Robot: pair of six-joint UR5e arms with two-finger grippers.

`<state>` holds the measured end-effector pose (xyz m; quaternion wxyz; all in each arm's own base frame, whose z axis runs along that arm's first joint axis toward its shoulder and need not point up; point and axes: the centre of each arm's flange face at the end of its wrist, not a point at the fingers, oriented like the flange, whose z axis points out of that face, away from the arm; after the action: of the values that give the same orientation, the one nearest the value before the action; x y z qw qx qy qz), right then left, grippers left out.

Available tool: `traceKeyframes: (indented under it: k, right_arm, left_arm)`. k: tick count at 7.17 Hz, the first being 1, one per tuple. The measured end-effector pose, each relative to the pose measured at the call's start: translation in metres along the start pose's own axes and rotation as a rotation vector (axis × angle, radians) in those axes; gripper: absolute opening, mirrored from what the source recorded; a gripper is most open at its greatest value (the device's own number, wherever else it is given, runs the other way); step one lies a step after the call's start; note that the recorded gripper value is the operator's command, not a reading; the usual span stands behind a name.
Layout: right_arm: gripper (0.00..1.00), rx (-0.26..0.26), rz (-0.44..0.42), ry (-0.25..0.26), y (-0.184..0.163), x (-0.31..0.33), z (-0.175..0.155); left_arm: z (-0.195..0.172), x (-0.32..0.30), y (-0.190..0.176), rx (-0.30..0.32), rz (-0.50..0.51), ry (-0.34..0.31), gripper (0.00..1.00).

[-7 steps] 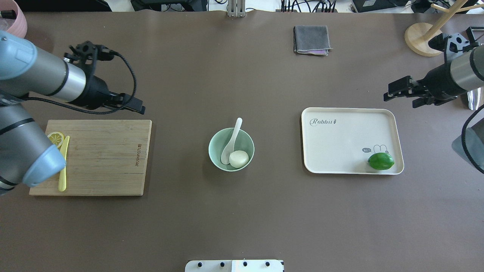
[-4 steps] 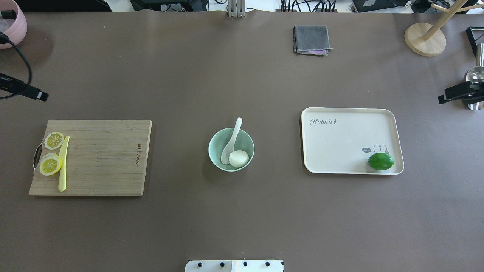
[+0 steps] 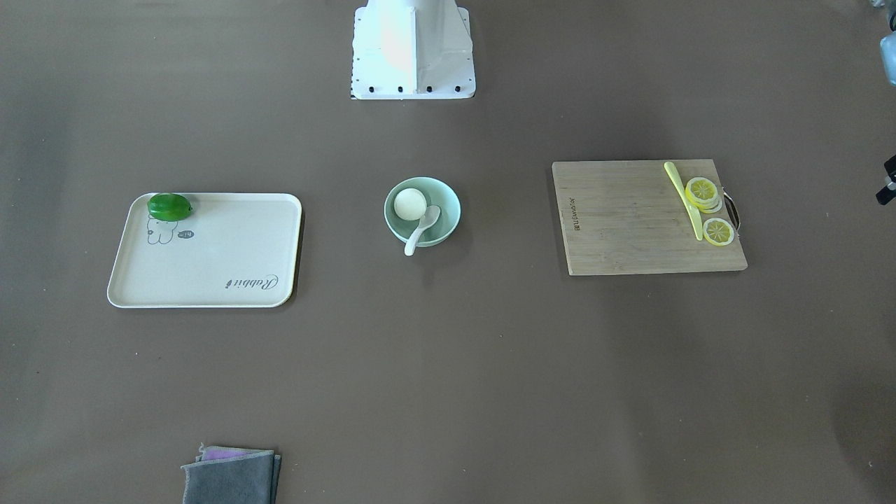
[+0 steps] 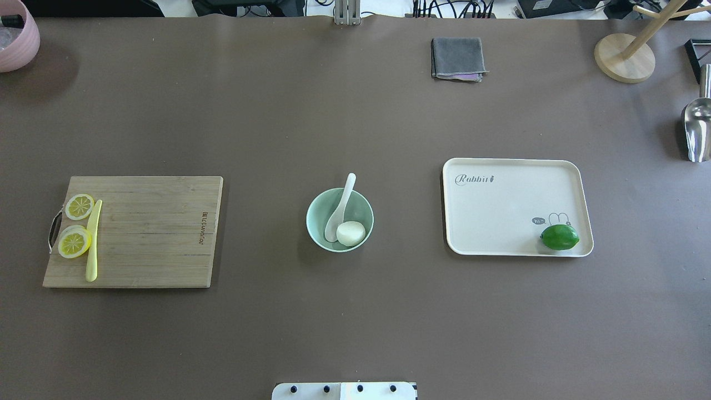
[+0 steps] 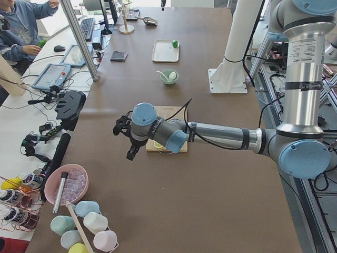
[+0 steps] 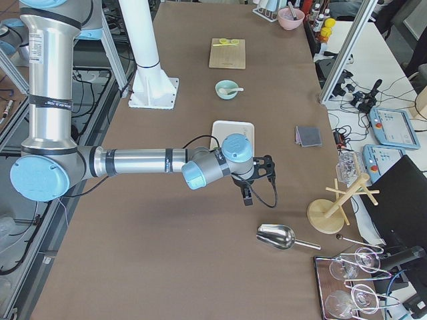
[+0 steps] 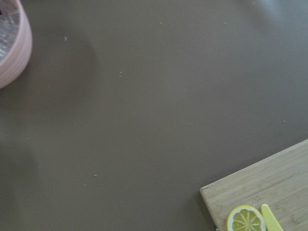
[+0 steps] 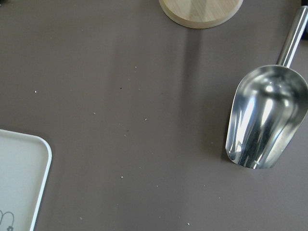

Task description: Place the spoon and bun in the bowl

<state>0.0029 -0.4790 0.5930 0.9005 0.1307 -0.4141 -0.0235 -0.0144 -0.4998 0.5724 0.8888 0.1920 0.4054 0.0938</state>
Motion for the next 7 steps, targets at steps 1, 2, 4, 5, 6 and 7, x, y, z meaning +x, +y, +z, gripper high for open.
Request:
traceKeyframes:
  k: [1,2,4,5,6,7]
  right_arm:
    - [1.00,0.005,-0.003,0.001,0.000,0.003,-0.002]
    - [1.00,0.008,-0.004,0.001,-0.001,0.004,-0.003]
    - [1.00,0.008,-0.003,0.002,0.000,0.005,-0.003]
    - [1.00,0.005,0.000,0.003,0.001,0.006,-0.002]
    - [1.00,0.001,0.005,0.005,0.002,0.009,0.000]
    - [1.00,-0.005,0.012,0.008,0.002,0.013,0.004]
  left_arm:
    - [-0.007,-0.015,0.012,0.008,-0.028,-0.010,0.98]
    - [-0.009,-0.023,0.023,0.007,-0.046,-0.014,0.98]
    - [-0.008,-0.030,0.035,-0.003,-0.066,-0.023,0.98]
    - [-0.007,-0.031,0.035,-0.006,-0.069,-0.025,0.98]
    - [-0.007,-0.030,0.032,-0.007,-0.070,-0.025,0.98]
    - [-0.008,-0.029,0.028,-0.005,-0.072,-0.024,0.98]
